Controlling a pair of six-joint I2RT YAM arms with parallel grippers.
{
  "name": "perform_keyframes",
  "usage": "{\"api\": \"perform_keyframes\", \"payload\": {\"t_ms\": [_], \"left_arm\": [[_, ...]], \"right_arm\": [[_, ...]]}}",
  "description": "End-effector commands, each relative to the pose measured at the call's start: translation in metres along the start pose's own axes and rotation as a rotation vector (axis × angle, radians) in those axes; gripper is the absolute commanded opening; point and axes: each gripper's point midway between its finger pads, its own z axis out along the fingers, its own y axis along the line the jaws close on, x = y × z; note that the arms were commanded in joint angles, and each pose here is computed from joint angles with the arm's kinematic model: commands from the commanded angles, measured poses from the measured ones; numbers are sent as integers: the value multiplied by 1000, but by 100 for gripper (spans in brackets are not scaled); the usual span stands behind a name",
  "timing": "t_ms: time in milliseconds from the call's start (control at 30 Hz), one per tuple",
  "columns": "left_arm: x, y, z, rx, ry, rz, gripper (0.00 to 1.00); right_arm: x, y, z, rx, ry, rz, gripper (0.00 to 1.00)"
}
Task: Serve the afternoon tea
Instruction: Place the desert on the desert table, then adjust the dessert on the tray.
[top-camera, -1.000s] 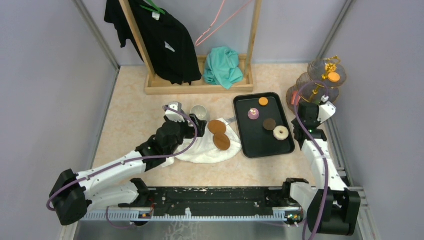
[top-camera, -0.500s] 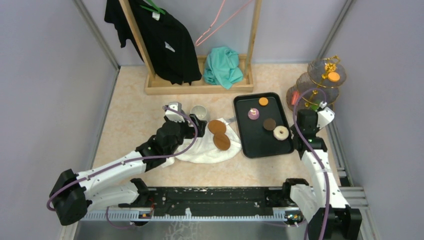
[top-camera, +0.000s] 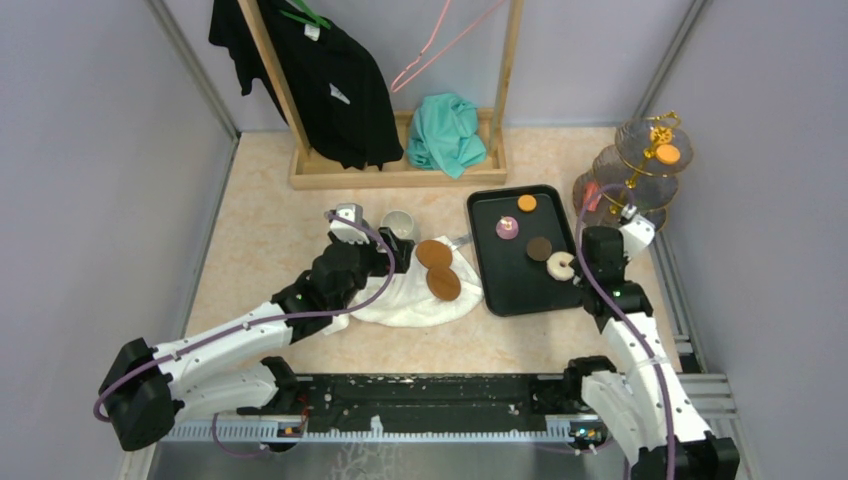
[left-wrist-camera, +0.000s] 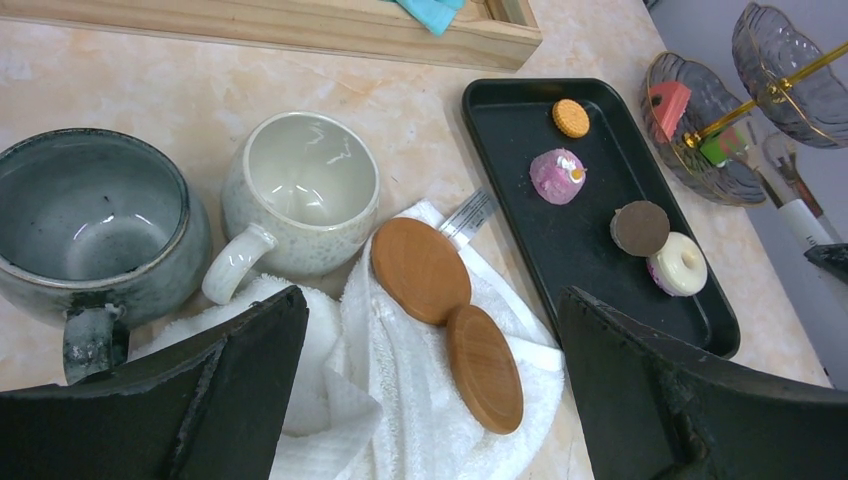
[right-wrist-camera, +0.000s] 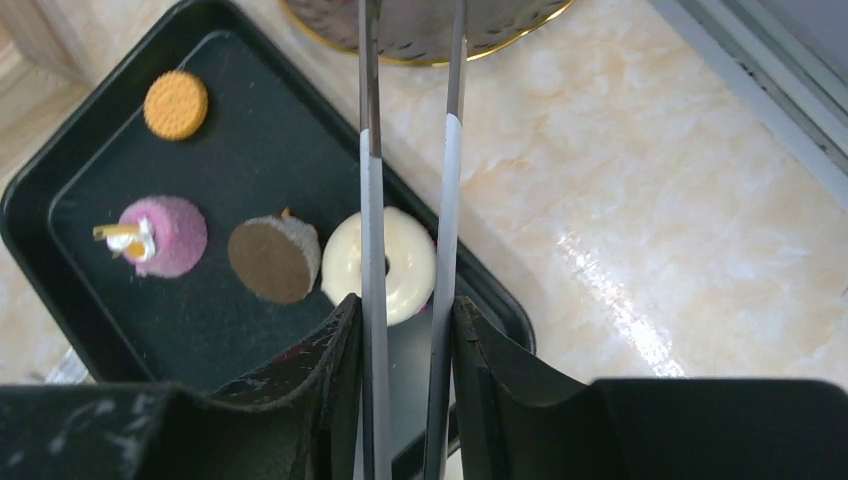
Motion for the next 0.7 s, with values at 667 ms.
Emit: {"api": "perform_keyframes", "payload": {"t_ms": [667], "left_arm": [[0,-5,2,26,-10,-14,99]], "right_arm": [[52,42,-69,-153,20,-216,29]]}}
